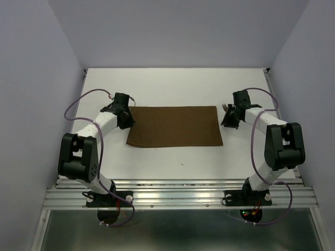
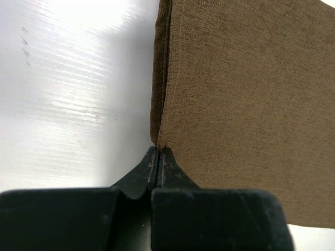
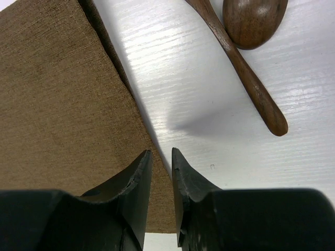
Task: Fold the napkin into a case and place the utensils inside
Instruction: Fold the rectangle-folded napkin at the center of the board.
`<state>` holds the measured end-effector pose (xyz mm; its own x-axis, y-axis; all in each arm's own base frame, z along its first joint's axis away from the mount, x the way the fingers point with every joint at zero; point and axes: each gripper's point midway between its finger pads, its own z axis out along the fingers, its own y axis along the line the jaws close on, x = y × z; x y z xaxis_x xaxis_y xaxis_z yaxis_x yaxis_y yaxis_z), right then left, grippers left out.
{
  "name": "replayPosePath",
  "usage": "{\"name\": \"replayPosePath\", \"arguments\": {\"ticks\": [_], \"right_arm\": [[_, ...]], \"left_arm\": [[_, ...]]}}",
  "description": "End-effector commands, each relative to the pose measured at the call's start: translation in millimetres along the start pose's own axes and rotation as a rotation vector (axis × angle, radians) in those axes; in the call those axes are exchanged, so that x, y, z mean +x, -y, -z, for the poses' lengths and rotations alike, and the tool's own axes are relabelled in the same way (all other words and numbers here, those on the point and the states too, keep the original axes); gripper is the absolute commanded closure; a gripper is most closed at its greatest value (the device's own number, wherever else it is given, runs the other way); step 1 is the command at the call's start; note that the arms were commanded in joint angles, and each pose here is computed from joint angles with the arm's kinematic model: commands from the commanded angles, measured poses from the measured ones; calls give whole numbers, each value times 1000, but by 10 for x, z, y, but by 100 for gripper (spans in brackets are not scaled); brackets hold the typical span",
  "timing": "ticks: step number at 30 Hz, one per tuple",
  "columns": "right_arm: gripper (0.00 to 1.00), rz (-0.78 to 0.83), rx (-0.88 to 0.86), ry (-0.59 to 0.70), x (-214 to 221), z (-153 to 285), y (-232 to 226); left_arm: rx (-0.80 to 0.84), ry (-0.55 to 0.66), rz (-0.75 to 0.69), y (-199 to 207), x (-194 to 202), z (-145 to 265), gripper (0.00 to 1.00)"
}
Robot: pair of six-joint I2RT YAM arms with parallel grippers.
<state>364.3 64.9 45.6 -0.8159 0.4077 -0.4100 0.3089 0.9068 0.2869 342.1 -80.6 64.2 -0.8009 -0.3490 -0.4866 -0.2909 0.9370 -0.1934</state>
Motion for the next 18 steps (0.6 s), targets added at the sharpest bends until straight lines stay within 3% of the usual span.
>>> {"name": "replayPosePath", "arguments": {"ticks": [1,9,13,16,18], "right_arm": [[72,31,-68,-1,-63,-1,-219],[62,82,-66,-43,35,-125,-292],[62,90,-40,-55,54,-218,-238],[67,94,-31,-59,65,-246,-216],[76,103,-40,-66,106,-242,-247]], "left_arm": [[47,51,-42,90,-153,152,100],[107,105,-88,249,-394,374,100],[125,116,-95,287,-437,432,100],[166,115,-106,365,-455,491,100],[176,123,-122,409,-480,528,100]]}}
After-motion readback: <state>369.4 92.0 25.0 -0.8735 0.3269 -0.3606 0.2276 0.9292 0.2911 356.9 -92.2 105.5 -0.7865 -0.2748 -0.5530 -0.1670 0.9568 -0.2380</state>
